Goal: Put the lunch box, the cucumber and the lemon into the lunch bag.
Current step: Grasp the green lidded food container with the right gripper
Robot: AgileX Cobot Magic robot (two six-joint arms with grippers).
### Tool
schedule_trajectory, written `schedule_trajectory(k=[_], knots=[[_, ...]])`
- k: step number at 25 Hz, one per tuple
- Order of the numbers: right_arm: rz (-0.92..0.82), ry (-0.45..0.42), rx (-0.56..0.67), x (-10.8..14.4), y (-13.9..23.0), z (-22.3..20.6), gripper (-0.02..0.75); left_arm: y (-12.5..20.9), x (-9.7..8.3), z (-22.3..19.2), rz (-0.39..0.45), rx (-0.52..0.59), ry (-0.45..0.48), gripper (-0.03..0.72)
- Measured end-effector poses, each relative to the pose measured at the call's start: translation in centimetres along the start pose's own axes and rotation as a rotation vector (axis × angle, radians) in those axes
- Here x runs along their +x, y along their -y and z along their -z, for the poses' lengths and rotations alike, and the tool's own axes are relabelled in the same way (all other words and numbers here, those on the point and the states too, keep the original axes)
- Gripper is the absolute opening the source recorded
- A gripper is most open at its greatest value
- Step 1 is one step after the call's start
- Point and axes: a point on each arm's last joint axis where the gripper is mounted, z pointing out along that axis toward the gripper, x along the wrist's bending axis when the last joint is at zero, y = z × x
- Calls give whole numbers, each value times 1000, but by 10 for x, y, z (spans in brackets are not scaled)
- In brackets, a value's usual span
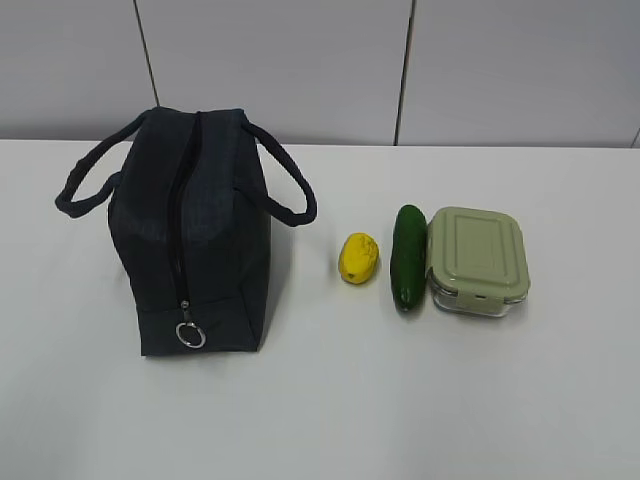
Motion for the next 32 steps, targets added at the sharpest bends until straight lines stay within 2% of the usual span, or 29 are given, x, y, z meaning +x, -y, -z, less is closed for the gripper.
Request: schedule_trajectory(k=[7, 16, 21, 28, 32], knots=[[-45, -19, 150, -2, -9, -12, 400, 0, 0, 0, 0, 0, 0, 447], [-115, -19, 225, -8, -29, -38, 400, 0, 0, 0, 0, 0, 0, 447], [-171, -67, 297, -8, -41, -61, 400, 0, 0, 0, 0, 0, 0, 447], [-262, -141, 334, -6, -62, -89, 400, 0, 0, 0, 0, 0, 0, 447], [-260, -152, 342, -9, -83, -100, 400, 0, 0, 0, 0, 0, 0, 447]])
